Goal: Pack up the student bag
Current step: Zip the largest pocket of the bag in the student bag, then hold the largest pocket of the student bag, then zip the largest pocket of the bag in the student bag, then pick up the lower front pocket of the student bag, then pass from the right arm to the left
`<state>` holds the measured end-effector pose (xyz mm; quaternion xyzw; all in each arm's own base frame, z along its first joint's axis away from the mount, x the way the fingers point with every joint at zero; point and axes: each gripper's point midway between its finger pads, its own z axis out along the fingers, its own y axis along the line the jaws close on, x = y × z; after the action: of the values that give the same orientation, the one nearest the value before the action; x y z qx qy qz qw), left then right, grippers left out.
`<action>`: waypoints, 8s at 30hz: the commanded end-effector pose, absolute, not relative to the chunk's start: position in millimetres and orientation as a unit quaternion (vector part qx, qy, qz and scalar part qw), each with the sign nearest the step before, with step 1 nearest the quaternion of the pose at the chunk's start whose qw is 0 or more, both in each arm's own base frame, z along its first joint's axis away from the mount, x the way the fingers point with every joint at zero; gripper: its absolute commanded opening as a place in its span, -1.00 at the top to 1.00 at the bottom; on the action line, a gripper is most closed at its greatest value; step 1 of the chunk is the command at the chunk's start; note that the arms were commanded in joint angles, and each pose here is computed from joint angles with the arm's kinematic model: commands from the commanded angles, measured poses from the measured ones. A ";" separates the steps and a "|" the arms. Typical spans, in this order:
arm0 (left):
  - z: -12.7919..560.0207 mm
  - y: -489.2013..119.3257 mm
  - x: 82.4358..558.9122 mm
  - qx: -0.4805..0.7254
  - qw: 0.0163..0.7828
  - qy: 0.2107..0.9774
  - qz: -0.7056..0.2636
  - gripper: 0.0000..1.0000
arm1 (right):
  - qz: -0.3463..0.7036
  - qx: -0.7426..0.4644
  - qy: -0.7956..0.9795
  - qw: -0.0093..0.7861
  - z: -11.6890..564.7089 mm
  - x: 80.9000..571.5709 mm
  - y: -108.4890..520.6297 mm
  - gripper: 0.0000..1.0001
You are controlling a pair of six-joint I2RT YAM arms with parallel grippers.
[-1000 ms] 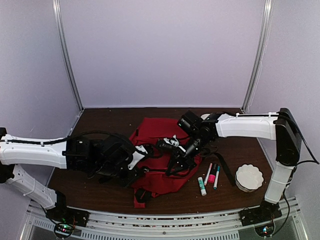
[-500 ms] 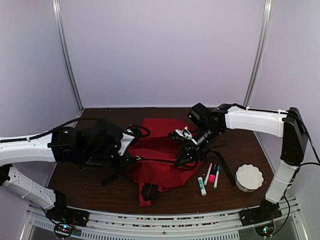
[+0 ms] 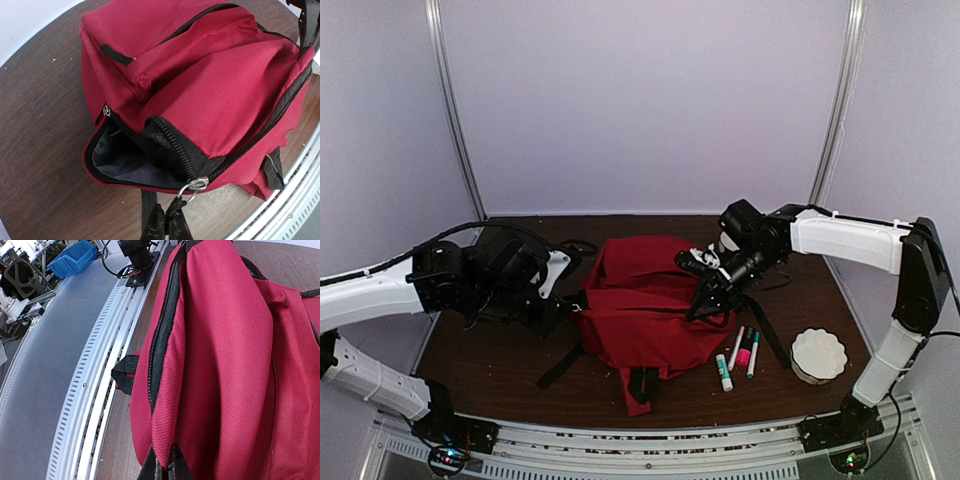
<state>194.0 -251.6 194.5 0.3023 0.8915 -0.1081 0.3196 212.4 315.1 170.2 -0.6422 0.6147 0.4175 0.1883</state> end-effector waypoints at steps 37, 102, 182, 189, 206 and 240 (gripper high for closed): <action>223.0 -298.7 155.9 0.305 0.406 0.804 -0.310 1.00 | 0.413 -0.655 0.611 0.166 166.5 132.4 464.3 0.58; 238.6 -205.3 295.6 0.194 0.426 0.873 -0.138 -0.24 | 0.307 -0.596 0.688 0.278 243.6 221.4 342.9 0.13; 46.7 -362.9 146.7 0.473 0.319 0.807 -0.151 0.07 | 0.078 -0.606 0.685 0.398 229.5 357.5 468.8 1.00; 48.3 -371.9 140.1 0.477 0.325 0.803 -0.146 0.10 | 0.118 -0.638 0.629 0.427 263.3 321.3 514.8 1.00; 211.6 -242.6 186.1 0.223 0.550 0.805 -0.030 -0.48 | 0.159 -0.619 0.651 0.409 242.1 336.6 513.3 1.00; 216.8 -245.1 337.8 0.222 0.582 0.781 -0.044 -0.41 | 0.228 -0.589 0.675 0.382 235.0 332.9 518.2 1.00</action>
<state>315.9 -240.4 190.8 0.2385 0.8085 -0.0126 0.5378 336.5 510.4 230.7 -0.5937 0.6825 0.1943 0.3793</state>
